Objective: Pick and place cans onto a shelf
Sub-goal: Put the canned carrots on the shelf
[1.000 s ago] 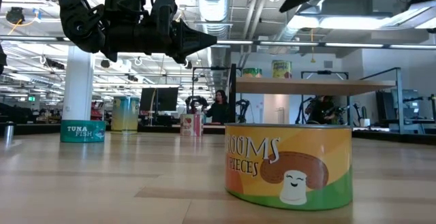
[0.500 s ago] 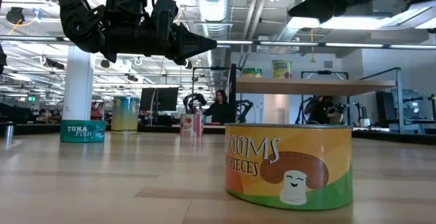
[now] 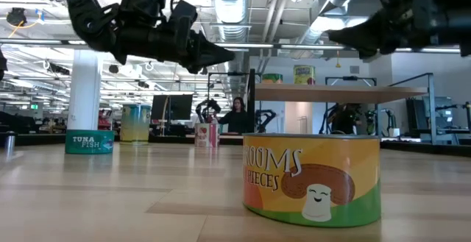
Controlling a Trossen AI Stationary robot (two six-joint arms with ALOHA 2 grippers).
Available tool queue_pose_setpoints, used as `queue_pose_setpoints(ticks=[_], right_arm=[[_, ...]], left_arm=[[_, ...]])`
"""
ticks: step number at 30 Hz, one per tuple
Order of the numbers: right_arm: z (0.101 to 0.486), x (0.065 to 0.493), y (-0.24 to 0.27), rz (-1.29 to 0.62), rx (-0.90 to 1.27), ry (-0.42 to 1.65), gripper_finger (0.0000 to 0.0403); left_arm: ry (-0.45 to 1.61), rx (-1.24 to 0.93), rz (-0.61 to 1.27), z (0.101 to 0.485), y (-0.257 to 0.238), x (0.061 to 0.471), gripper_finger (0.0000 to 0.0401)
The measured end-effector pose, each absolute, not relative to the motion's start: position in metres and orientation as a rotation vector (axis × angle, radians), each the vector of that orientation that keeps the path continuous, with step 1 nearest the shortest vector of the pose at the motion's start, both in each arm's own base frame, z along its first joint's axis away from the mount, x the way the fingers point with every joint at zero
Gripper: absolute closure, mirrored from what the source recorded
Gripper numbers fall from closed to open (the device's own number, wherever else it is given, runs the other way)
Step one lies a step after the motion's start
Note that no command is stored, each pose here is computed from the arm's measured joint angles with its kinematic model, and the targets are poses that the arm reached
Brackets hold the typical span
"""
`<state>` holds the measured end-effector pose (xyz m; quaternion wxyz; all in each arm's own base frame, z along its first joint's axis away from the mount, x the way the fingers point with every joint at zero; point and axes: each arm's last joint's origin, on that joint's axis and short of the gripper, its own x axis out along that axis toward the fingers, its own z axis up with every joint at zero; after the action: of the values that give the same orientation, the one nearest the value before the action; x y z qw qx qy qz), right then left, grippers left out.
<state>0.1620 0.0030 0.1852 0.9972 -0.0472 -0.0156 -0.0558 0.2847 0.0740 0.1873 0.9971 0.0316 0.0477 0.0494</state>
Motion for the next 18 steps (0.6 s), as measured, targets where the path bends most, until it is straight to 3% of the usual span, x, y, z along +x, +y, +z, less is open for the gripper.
queue_pose_setpoints(ticks=[9,18], right_arm=[[0.166,0.149,0.002,-0.116,-0.063,-0.064,0.0395],[0.168,0.149,0.002,-0.117,-0.075,-0.081,0.0395]], left_arm=[[0.452,0.01,0.269,0.225,0.082,0.266,0.0401],[0.963,-0.026,0.651,0.266,0.094,0.219,0.0401]])
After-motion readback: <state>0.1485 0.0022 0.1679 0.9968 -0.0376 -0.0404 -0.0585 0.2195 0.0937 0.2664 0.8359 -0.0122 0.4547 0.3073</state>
